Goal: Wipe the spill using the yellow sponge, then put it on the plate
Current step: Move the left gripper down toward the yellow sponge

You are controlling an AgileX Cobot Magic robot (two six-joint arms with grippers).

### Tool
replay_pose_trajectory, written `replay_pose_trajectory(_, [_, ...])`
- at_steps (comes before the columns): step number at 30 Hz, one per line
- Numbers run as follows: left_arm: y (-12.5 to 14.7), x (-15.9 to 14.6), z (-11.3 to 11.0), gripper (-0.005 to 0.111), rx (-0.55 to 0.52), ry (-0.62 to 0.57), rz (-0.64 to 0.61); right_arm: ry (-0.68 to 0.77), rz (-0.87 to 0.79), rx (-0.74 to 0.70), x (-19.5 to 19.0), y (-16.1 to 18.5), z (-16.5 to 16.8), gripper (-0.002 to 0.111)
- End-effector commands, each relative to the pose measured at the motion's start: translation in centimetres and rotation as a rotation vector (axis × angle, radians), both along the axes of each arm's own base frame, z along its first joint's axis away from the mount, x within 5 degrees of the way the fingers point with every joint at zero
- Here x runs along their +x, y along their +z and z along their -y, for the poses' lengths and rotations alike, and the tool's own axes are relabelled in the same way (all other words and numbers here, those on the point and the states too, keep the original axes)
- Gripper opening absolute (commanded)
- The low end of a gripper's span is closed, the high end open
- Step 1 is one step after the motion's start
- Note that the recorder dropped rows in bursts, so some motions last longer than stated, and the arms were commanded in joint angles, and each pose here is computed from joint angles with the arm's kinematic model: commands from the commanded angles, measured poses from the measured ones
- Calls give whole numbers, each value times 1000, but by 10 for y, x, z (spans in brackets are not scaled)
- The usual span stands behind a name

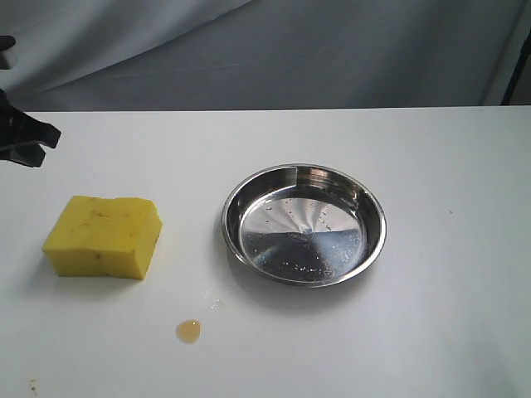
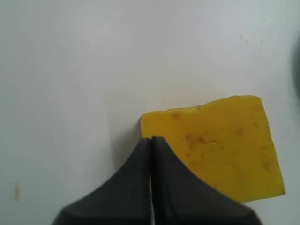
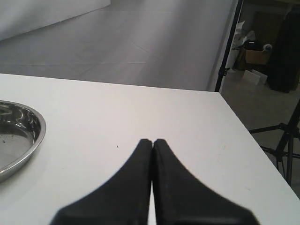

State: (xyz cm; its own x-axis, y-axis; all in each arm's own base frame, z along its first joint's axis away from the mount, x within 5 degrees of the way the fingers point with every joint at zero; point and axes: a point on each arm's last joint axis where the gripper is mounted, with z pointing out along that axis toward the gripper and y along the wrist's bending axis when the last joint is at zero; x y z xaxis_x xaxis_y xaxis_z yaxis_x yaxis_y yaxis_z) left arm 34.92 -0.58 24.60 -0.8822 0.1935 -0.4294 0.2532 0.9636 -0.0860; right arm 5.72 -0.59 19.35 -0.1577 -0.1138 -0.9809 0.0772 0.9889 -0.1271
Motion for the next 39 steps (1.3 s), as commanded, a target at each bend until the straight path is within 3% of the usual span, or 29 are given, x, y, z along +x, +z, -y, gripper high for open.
replay_pose_trajectory(1, [-1, 0, 9, 1, -60, -69, 8, -4, 10, -7, 0, 0, 0, 0])
replay_pose_trajectory(9, [2, -7, 24, 1, -144, -341, 18, -4, 10, -7, 0, 0, 0, 0])
replay_pose_trajectory(20, [0, -7, 25, 1, -150, -340, 13, -4, 10, -7, 0, 0, 0, 0])
replay_pose_trajectory(39, [-5, -6, 15, 1, -13, -378, 5, -4, 10, -7, 0, 0, 0, 0])
